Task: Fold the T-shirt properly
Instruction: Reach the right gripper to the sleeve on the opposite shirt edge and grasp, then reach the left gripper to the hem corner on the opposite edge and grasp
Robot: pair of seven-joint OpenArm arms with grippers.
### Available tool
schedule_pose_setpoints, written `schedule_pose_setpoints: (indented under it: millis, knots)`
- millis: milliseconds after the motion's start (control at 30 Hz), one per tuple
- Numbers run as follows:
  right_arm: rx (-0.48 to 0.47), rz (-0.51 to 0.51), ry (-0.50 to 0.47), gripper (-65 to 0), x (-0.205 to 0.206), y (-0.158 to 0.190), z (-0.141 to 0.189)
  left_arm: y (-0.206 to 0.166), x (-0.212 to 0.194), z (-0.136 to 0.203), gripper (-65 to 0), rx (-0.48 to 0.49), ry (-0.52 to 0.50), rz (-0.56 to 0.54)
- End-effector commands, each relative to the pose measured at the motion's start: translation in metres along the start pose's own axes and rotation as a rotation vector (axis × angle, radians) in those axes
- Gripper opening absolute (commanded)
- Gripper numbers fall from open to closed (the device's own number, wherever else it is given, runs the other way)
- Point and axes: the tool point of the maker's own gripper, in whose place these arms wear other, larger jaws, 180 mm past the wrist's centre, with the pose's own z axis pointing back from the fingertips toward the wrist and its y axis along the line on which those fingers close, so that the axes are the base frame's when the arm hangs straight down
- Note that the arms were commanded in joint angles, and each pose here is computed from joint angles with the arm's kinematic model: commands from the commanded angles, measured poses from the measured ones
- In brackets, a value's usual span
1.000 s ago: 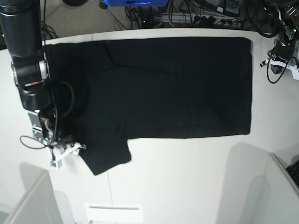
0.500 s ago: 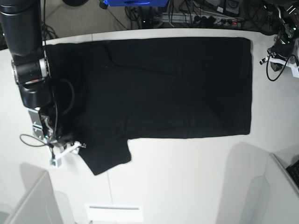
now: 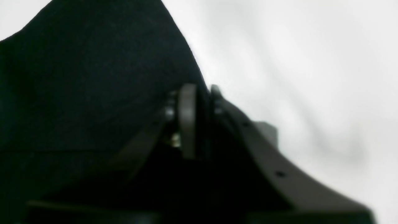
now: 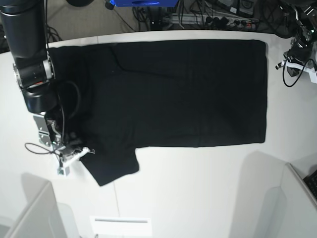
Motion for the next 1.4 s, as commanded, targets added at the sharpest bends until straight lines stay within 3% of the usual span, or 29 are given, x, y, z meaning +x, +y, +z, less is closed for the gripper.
schedule_pose_setpoints:
  millis: [0, 33, 167, 267, 367, 500, 800, 967, 1167, 1367]
  knots:
    - [0.002, 0.008, 0.083, -65.0, -0.015, 0.0, 0.0, -0.003, 0.02, 0.002, -65.0, -0.009, -0.056, -0.011]
    - [0.0, 0.008, 0.083, -65.0, -0.015, 0.0, 0.0, -0.004, 0.025, 0.001, -65.0, -0.01, -0.067, -0.007]
    - [-0.001, 0.005, 0.089, -65.0, -0.017, -0.001, 0.0, -0.011, 0.035, -0.002, -30.6, -0.027, -0.093, -0.003]
    - [-0.001, 0.005, 0.089, -65.0, -0.017, -0.001, 0.0, -0.019, 0.054, -0.007, -11.2, -0.038, -0.138, 0.003]
    - [-0.001, 0.005, 0.089, -65.0, -0.017, -0.001, 0.0, -0.022, 0.078, -0.019, -2.3, 0.007, -0.173, -0.018]
    - [0.0, 0.005, 0.086, -65.0, -0.015, 0.0, 0.001, -0.04, 0.095, -0.054, -4.4, 0.046, -0.102, -0.092]
    - [-0.003, 0.007, 0.085, -65.0, -0.014, -0.002, 0.001, -0.096, 0.119, -0.121, -10.4, -0.064, 0.011, -0.108]
    - [-0.004, 0.007, 0.077, -65.0, -0.009, -0.002, 0.001, -0.117, 0.129, -0.15, -10.4, -0.104, -0.008, -0.109]
    - [-0.003, 0.008, 0.071, -65.0, -0.005, -0.001, 0.001, -0.137, 0.116, -0.174, -10.7, -0.133, 0.035, -0.13]
    - [-0.005, 0.007, 0.075, -65.0, -0.007, -0.002, 0.001, -0.142, 0.104, -0.178, -18.3, -0.14, 0.051, -0.164]
